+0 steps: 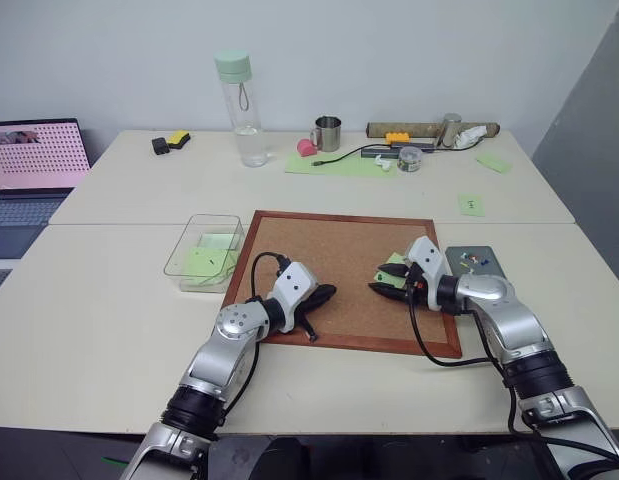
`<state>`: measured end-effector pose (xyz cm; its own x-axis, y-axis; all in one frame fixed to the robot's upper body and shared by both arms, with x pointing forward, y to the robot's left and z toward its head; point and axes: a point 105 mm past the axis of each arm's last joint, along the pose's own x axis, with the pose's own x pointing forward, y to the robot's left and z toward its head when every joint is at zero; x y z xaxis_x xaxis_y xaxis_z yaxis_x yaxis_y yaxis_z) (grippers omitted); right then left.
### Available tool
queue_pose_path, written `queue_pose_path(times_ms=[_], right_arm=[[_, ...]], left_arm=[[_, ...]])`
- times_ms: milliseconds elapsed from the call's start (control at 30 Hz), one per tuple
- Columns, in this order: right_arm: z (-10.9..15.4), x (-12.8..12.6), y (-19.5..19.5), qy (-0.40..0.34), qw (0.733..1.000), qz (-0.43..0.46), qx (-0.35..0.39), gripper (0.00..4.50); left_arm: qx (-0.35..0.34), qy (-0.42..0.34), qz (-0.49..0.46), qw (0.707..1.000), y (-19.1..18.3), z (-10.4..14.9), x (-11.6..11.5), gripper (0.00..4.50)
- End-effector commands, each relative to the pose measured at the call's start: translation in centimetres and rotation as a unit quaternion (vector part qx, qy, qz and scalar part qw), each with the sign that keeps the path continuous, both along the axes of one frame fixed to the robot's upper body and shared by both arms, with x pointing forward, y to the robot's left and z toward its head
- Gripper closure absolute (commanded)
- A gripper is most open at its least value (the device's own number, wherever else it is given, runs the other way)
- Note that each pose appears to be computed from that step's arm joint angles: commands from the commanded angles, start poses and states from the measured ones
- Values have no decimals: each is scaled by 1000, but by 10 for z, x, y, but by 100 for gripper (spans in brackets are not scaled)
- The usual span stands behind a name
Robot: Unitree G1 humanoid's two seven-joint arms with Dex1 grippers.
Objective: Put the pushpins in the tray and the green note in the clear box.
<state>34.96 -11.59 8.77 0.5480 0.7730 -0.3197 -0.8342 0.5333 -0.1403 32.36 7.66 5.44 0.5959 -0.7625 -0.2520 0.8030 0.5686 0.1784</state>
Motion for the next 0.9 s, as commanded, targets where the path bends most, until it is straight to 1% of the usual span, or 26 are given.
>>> queue_pose_path(times_ms=[33, 200, 233, 367, 433, 667, 733, 800, 900], right_arm=[[14, 6, -2, -22, 1000, -7, 20, 321], [12, 7, -1, -20, 1000, -5, 20, 435], [12, 7, -1, -20, 1000, -5, 20, 444], [12, 6, 0, -21, 1000, 1, 17, 444], [16, 4, 3, -27, 999, 9, 20, 444], [63, -8, 11, -91, 994, 57, 36, 444], [70, -13, 12, -100, 992, 68, 30, 444], [74, -18, 12, -111, 991, 79, 15, 444], [76, -24, 12, -135, 986, 97, -19, 444]], left_arm=[[32, 64, 14, 997, 12, -35, -12, 450], [31, 65, 14, 997, 11, -35, -12, 450], [30, 65, 14, 997, 11, -35, -12, 450], [30, 67, 15, 997, 12, -36, -13, 450], [29, 68, 16, 997, 12, -36, -13, 450], [20, 73, 23, 997, 11, -37, -13, 450], [13, 75, 27, 997, 10, -36, -11, 450], [-1, 74, 30, 997, 7, -30, -8, 450], [-35, 65, 23, 997, 1, -8, -5, 450]])
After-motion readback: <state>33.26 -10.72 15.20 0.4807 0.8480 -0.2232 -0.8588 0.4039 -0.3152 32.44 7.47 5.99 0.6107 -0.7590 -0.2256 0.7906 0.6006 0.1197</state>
